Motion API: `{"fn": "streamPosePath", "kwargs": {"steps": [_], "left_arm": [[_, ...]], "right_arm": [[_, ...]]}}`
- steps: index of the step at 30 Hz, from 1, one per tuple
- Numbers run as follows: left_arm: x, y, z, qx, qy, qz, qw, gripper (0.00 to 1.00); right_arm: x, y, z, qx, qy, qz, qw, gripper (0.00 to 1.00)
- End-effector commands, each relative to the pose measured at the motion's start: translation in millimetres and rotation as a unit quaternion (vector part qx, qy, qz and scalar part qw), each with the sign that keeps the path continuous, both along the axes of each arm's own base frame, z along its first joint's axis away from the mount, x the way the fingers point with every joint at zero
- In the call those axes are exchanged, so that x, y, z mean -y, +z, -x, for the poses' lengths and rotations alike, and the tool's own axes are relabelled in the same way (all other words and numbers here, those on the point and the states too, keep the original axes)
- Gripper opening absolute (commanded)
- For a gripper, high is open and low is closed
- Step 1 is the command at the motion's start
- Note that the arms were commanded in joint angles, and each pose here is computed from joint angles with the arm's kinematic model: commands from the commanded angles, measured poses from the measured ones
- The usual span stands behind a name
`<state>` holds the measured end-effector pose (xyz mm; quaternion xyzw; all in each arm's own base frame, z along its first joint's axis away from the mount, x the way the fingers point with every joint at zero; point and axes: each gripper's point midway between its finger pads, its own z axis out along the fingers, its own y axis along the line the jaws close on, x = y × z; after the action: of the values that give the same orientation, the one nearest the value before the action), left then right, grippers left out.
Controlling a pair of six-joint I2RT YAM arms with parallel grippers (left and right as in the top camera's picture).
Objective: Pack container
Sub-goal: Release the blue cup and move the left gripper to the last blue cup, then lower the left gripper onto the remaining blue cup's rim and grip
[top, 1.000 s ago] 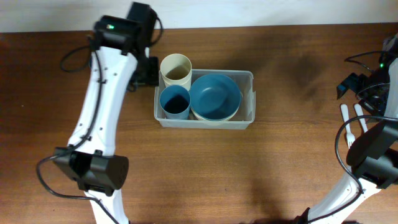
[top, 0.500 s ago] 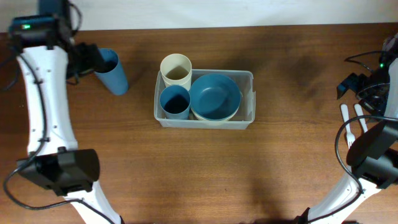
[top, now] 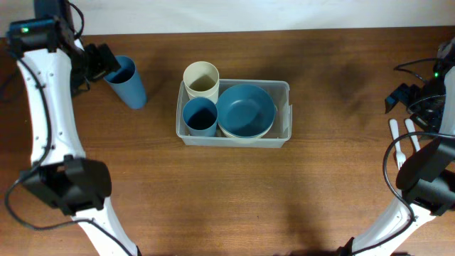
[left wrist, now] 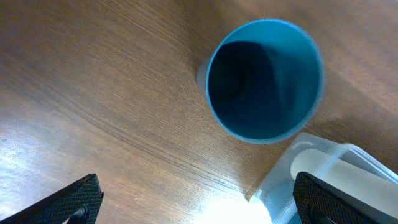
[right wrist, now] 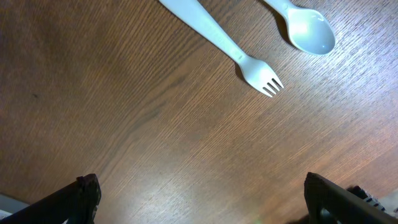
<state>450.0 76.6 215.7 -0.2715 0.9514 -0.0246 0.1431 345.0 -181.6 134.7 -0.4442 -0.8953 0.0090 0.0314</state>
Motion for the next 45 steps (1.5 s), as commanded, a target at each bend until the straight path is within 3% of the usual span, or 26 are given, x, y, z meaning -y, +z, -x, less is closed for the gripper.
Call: {"fn": "streamPosePath", "kwargs": {"steps": [1, 18, 45], "left_arm": [[1.1, -24.0, -9.5, -0.019, 0.001, 0.013, 1.0, 1.0], [-3.8, -70.1, -16.1, -0.067, 0.051, 0.023, 0.996, 1.0], [-2.3, -91.1, -11.4, -0.1, 0.092, 0.039, 0.99, 1.0]], "right_arm": [[2.2, 4.1, 2.1, 0.002, -0.005, 0.008, 1.0, 0.99], [2.1, 3.9, 2.0, 0.001, -0.005, 0.008, 1.0, 0.99], [2.2, 4.1, 2.1, 0.002, -0.005, 0.008, 1.0, 0.99]]}}
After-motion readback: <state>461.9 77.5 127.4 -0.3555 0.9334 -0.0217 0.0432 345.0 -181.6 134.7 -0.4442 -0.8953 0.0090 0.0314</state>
